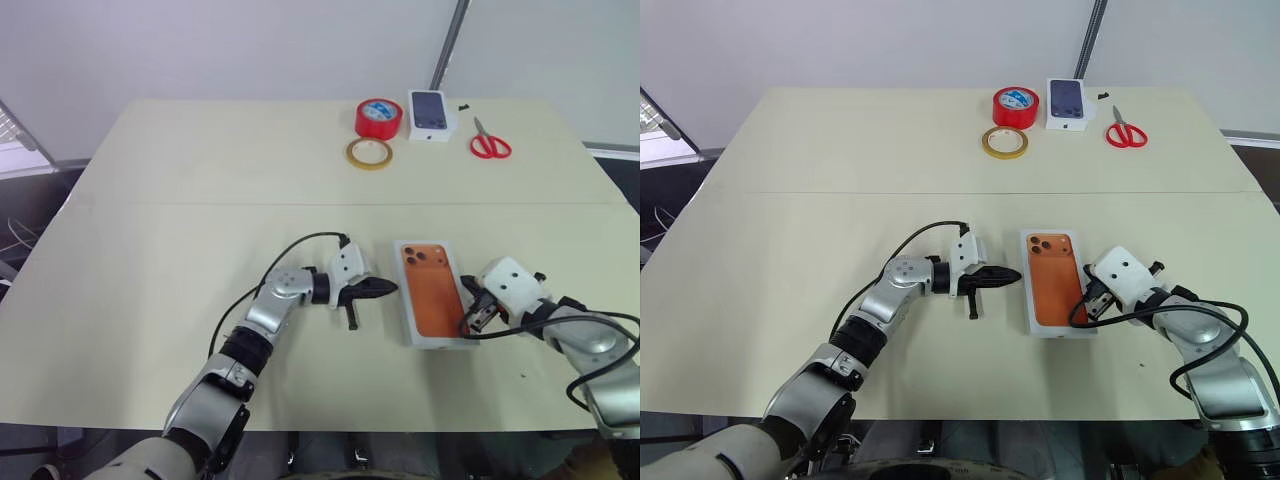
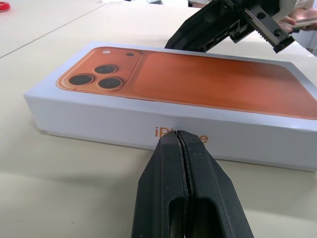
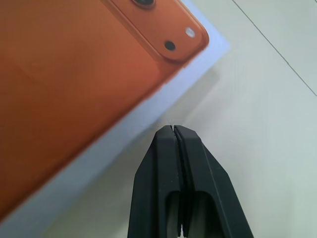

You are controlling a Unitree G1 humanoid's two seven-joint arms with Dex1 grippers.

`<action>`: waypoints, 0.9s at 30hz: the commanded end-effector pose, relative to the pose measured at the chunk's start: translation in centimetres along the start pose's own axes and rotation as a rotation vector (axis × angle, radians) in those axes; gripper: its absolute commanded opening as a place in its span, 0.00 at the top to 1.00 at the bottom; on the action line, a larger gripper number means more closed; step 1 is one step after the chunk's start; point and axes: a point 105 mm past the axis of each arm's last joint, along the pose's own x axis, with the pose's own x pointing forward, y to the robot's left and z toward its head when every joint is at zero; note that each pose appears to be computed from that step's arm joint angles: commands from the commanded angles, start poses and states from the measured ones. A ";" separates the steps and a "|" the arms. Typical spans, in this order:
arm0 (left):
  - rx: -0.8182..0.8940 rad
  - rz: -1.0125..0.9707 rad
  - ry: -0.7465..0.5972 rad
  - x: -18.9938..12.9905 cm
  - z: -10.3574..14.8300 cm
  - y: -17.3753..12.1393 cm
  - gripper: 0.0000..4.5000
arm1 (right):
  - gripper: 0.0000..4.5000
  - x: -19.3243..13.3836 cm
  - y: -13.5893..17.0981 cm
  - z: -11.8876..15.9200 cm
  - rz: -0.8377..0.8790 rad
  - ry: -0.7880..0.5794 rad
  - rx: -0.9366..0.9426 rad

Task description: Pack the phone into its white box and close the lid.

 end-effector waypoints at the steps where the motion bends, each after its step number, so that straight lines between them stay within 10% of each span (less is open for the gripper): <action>1: -0.002 0.053 -0.139 0.3 4.1 1.8 1.00 | 0.99 -1.0 -3.1 3.1 -0.092 -0.153 0.087; 11: 0.103 -0.031 -0.006 5.2 3.5 0.9 1.00 | 0.99 -2.0 4.5 3.4 0.311 -0.202 0.163; 16: 0.145 -0.113 0.208 4.7 -0.9 -0.2 1.00 | 0.99 -1.4 6.6 0.4 0.348 -0.030 0.072; 23: 0.030 -0.066 0.135 3.8 0.3 1.0 1.00 | 0.99 -1.0 6.2 1.2 0.324 -0.054 0.136; 27: 0.022 -0.081 -0.056 2.2 4.3 1.7 0.81 | 0.71 -1.3 3.9 5.1 0.289 -0.258 0.255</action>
